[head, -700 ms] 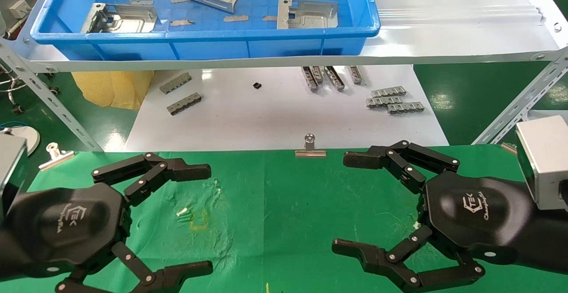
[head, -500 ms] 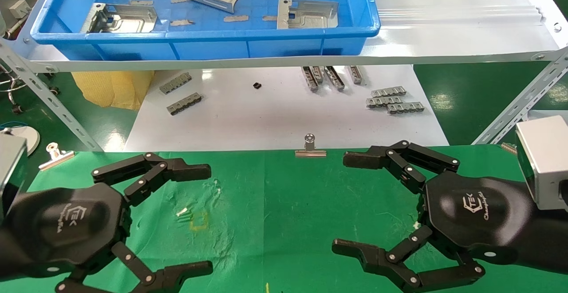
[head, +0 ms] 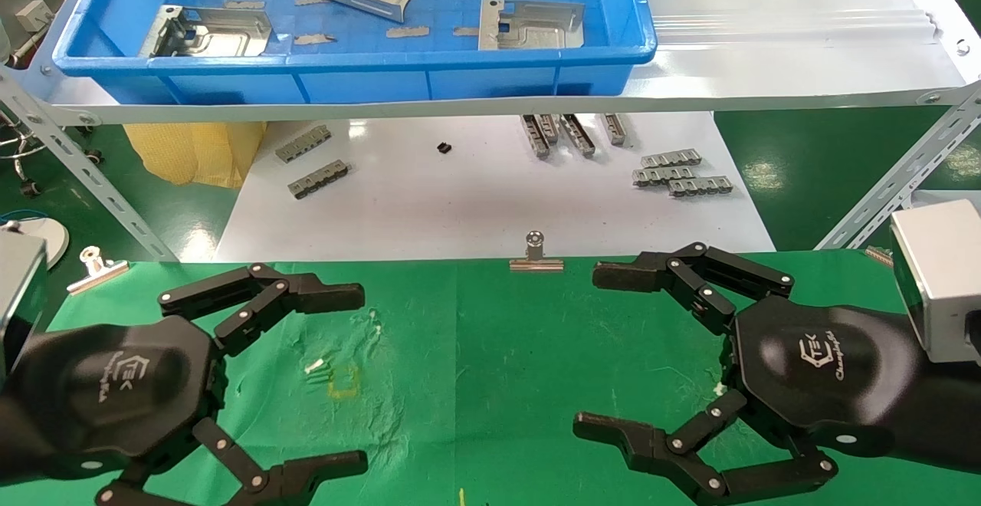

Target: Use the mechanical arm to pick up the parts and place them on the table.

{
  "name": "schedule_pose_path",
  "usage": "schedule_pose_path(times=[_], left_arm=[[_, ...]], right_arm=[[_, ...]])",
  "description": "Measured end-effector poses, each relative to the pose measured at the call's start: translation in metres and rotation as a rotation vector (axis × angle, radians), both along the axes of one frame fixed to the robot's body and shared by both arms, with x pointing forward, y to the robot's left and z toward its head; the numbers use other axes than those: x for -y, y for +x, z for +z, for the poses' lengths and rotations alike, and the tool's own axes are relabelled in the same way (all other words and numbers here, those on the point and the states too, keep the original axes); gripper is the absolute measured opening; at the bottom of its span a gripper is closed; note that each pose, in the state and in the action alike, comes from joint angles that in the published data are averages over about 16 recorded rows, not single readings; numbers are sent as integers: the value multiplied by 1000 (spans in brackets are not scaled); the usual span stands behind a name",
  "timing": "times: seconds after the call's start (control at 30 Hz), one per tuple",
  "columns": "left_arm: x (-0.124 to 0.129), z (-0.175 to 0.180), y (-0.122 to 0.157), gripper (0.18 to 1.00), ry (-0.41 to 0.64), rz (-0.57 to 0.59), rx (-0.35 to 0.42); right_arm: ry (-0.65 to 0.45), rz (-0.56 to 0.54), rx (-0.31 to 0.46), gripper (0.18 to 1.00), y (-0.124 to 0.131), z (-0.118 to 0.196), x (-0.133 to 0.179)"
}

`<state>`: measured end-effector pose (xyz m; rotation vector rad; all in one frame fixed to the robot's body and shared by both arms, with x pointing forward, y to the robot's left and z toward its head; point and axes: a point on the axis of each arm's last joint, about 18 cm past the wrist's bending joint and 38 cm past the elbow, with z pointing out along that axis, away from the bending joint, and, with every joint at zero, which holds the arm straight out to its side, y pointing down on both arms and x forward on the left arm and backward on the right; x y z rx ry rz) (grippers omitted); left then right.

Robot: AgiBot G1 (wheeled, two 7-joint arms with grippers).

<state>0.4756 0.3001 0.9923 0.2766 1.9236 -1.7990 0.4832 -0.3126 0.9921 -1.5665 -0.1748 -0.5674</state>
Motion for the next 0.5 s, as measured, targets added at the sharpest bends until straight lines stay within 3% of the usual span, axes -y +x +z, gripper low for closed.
schedule_pose_path(times=[0.5], left_arm=[[0,0,0,1001,0,0,0]], right_arm=[[0,0,0,997,0,0,0]])
